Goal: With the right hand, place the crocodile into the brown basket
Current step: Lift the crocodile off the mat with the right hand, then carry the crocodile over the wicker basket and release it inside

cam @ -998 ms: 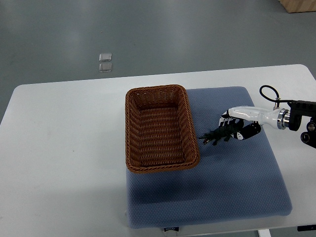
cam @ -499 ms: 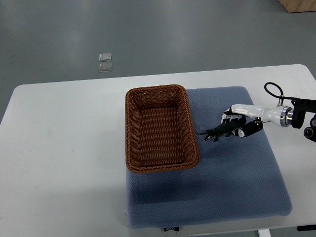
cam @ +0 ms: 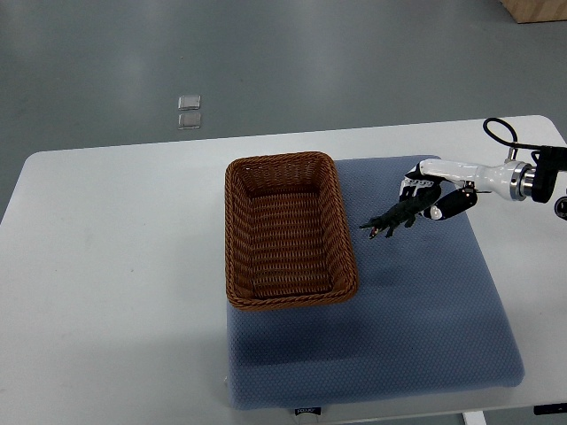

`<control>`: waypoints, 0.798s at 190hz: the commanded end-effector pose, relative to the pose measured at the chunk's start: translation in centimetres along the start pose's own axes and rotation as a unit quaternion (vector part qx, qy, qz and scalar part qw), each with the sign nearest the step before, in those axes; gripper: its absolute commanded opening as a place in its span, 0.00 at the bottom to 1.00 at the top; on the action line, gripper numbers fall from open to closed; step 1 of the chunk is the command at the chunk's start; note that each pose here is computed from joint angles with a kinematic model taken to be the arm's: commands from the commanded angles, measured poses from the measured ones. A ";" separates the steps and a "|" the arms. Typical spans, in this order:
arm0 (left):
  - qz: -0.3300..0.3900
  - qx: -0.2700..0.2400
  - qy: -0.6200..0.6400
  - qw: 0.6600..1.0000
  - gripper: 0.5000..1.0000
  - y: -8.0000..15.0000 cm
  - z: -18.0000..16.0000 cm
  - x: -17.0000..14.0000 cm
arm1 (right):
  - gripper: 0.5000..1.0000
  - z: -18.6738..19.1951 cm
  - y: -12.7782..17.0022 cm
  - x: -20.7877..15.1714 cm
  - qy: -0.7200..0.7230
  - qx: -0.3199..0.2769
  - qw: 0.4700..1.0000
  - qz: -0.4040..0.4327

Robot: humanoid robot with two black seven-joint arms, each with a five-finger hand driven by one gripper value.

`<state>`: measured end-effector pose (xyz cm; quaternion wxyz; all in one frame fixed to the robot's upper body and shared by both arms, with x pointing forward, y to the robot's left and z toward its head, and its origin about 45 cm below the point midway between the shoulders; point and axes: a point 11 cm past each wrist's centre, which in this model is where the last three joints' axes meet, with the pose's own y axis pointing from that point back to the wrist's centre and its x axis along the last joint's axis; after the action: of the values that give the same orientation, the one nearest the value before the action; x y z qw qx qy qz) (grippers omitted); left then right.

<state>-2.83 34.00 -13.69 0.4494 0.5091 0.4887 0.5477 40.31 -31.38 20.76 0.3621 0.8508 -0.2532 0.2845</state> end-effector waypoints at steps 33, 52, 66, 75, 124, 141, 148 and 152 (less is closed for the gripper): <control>-0.001 0.000 0.000 1.000 1.00 0.0 0.0 0.0 | 0.05 -0.8 0.0 2.2 -0.001 0.003 1.000 0.006; 0.000 0.000 0.000 1.000 1.00 0.0 0.0 0.0 | 0.05 -1.9 -0.2 3.6 -0.012 0.017 1.000 0.012; 0.000 0.000 0.000 1.000 1.00 0.0 0.0 0.0 | 0.05 -3.2 -0.6 4.7 -0.015 0.031 0.999 0.013; 0.000 0.000 0.000 1.000 1.00 0.0 0.0 0.0 | 0.04 -3.7 -0.8 5.0 -0.015 0.032 0.999 0.011; 0.000 0.000 0.000 1.000 1.00 0.0 0.0 0.0 | 0.04 -10.5 -7.1 3.2 -0.003 0.090 0.996 -0.021; 0.000 0.000 0.000 1.000 1.00 0.0 0.0 0.0 | 0.05 -12.5 -9.5 1.7 -0.004 0.108 0.994 -0.032; 0.000 0.000 0.000 1.000 1.00 0.0 0.0 0.0 | 0.05 -12.9 -10.2 1.1 -0.005 0.112 0.993 -0.034; 0.000 0.000 0.000 1.000 1.00 0.0 0.0 0.0 | 0.06 -13.1 -10.5 0.9 -0.006 0.113 0.993 -0.033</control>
<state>-2.83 34.00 -13.69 0.4494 0.5091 0.4887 0.5477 43.90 -17.99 25.00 0.2819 0.8903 -0.2021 0.2952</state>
